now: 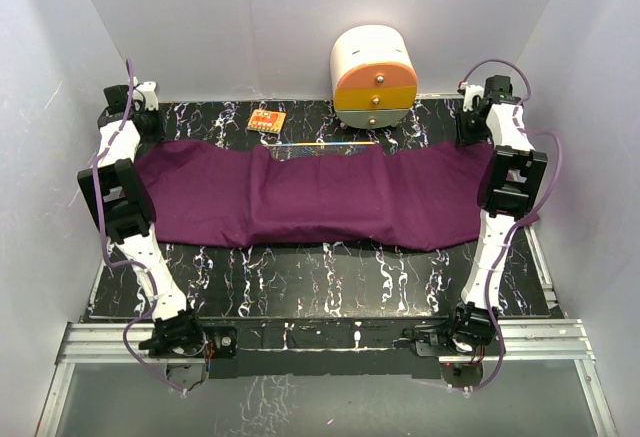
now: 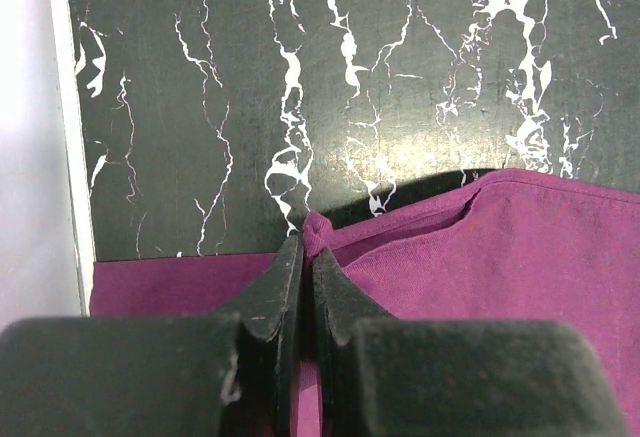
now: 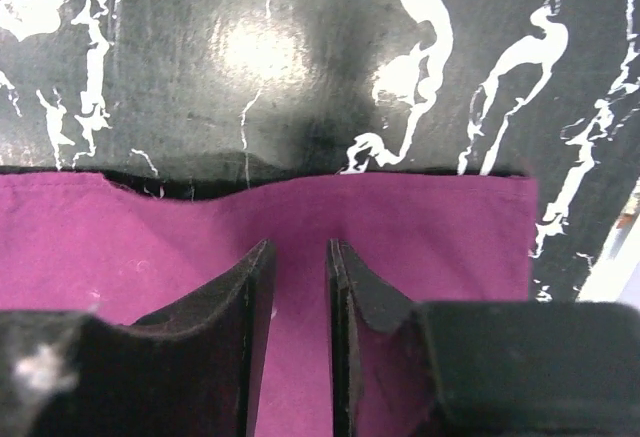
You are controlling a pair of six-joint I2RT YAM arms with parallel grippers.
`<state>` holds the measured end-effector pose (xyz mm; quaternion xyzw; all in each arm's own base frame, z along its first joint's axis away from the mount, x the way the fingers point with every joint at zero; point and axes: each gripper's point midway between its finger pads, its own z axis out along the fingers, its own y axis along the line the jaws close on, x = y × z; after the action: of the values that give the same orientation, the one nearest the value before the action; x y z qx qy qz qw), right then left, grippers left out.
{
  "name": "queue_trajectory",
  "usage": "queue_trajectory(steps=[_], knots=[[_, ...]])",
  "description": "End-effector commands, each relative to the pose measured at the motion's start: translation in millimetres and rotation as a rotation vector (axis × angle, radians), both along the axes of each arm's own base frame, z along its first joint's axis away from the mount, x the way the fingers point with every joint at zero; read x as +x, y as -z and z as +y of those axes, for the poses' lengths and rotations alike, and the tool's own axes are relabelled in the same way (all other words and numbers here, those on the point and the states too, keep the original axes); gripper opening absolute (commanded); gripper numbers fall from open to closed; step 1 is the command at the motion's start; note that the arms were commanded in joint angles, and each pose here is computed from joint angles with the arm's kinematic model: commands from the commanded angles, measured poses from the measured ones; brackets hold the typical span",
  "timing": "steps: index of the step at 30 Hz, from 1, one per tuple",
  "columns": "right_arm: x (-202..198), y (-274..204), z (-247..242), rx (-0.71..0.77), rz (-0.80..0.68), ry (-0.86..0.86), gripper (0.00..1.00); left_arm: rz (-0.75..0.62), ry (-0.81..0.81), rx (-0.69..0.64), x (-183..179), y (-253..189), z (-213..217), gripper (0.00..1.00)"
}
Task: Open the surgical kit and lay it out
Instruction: Open the surgical kit at the center of the board.
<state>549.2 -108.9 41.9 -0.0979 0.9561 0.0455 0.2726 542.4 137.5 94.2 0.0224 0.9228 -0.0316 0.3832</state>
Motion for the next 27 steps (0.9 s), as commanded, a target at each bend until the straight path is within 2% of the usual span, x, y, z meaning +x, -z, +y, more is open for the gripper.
queue_trajectory(steps=[1,12,17,26,27], knots=[[29,-64,-17,-0.07,-0.18,0.05,0.27,-0.081,0.026,0.013,-2,-47,-7,0.0],[48,-82,-60,-0.131,-0.27,0.223,0.41,-0.089,0.024,0.012,-4,-44,-8,0.0],[52,-70,-79,-0.153,-0.263,0.291,0.48,-0.085,0.028,-0.001,-6,-40,-10,0.0],[49,-39,-90,-0.07,-0.225,0.354,0.58,-0.085,0.033,-0.022,-7,-38,-14,0.0],[49,-36,-90,-0.062,-0.222,0.358,0.62,-0.087,0.034,-0.025,-6,-38,-15,0.0]])
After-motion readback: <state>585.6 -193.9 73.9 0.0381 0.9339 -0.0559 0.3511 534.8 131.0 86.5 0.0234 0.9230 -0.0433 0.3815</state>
